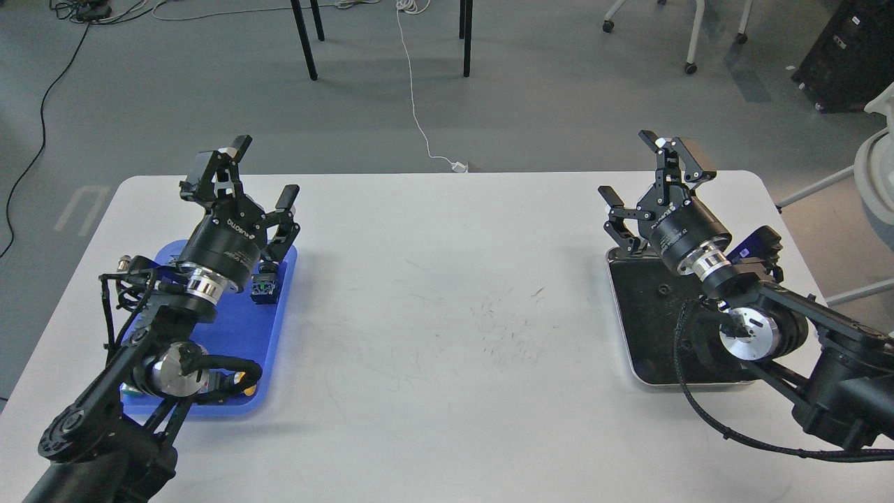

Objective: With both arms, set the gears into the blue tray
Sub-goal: 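Raise the right gripper and swing it over the metal tray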

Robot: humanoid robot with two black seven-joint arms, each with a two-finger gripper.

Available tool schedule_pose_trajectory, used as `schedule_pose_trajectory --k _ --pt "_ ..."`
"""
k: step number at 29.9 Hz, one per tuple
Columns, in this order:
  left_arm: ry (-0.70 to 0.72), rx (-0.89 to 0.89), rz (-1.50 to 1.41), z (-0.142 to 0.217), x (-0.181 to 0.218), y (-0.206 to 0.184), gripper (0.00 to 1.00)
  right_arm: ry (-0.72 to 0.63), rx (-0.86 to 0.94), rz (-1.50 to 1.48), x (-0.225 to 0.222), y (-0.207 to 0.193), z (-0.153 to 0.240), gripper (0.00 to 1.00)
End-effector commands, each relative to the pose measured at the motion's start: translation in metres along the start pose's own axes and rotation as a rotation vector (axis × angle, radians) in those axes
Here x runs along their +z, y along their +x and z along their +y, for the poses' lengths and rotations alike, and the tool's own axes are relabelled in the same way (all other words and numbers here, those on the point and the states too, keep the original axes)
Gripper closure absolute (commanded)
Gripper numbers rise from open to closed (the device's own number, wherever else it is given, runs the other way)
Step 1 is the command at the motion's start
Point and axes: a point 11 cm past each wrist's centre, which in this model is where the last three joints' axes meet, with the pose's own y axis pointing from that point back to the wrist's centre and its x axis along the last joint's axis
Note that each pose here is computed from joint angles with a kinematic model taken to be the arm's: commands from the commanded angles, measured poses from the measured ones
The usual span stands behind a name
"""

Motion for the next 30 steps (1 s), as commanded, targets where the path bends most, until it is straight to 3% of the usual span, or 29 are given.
schedule_pose_trajectory --k 1,19,23,30 --pt "-0.001 -0.004 -0.001 0.000 0.000 -0.001 0.01 0.002 0.001 0.000 0.000 0.000 0.000 0.01" --pt "0.009 -0.009 -0.050 0.004 0.007 0.010 0.01 -0.013 -0.055 0.068 -0.006 -0.007 -0.003 0.01" --pt "-0.024 -0.022 -0.058 0.005 0.011 0.008 0.01 -0.056 -0.174 0.416 -0.037 -0.001 -0.002 0.01" --pt "-0.047 -0.047 -0.054 0.005 0.015 -0.002 0.01 -0.248 -0.470 1.067 -0.071 -0.002 0.010 0.01"
